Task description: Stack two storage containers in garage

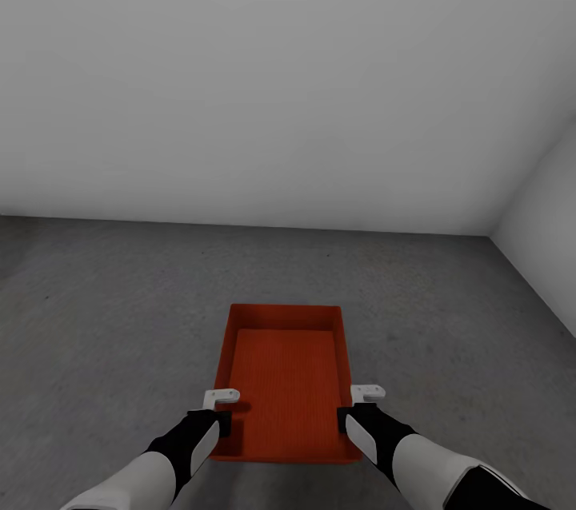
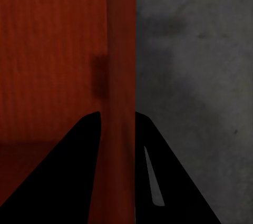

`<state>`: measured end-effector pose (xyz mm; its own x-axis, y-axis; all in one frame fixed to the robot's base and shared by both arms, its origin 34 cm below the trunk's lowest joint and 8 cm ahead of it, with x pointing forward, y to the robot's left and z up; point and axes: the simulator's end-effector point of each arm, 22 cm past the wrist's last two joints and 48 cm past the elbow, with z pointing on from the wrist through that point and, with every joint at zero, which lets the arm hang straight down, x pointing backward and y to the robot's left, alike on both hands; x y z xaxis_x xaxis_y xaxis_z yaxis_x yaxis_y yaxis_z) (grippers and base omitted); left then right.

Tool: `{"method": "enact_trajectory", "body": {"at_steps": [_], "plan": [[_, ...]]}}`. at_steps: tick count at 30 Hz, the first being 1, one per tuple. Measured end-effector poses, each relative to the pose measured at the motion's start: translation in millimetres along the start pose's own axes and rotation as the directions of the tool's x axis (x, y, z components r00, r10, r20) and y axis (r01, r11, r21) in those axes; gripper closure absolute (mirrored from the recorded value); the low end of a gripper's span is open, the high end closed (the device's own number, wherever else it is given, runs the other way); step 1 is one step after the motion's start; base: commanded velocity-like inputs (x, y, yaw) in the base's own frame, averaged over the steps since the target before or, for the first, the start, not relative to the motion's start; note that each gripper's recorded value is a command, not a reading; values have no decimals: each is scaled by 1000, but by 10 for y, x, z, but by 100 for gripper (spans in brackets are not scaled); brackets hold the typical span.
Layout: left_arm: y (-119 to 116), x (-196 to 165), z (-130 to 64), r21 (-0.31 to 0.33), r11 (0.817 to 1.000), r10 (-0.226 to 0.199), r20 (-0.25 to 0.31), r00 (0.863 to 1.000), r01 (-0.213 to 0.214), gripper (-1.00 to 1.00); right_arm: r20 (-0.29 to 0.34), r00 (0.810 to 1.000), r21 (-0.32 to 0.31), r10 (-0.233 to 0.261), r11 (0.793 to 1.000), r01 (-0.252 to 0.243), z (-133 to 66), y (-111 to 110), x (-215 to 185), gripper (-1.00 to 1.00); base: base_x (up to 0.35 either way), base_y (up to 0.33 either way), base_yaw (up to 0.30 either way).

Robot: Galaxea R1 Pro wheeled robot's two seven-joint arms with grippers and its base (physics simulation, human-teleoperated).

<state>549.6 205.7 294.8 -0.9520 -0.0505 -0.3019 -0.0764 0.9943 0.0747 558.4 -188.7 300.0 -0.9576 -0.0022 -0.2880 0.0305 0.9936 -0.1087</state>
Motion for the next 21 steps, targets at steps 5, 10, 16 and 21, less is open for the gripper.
{"method": "enact_trajectory", "body": {"at_steps": [5, 10, 16, 21], "plan": [[3, 0, 1, 0, 1000, 0, 0, 1000, 0, 100, 0, 1000, 1, 0, 1000, 0, -1, 2, 0, 100, 0, 0, 0], [0, 0, 0, 0, 1000, 1, 0, 1000, -1, 100, 0, 1000, 0, 0, 1000, 0, 0, 0, 2, 100, 0, 0, 0], [-1, -7, -1, 0, 1000, 3, 2, 1000, -3, 100, 1, 1000, -1, 2, 1000, -2, 1, 0, 1, 100, 0, 0, 0], [-1, -8, -1, 0, 1000, 3, 2, 1000, -3, 100, 1, 1000, 0, 2, 1000, -2, 1, -1, 0, 100, 0, 0, 0]]}}
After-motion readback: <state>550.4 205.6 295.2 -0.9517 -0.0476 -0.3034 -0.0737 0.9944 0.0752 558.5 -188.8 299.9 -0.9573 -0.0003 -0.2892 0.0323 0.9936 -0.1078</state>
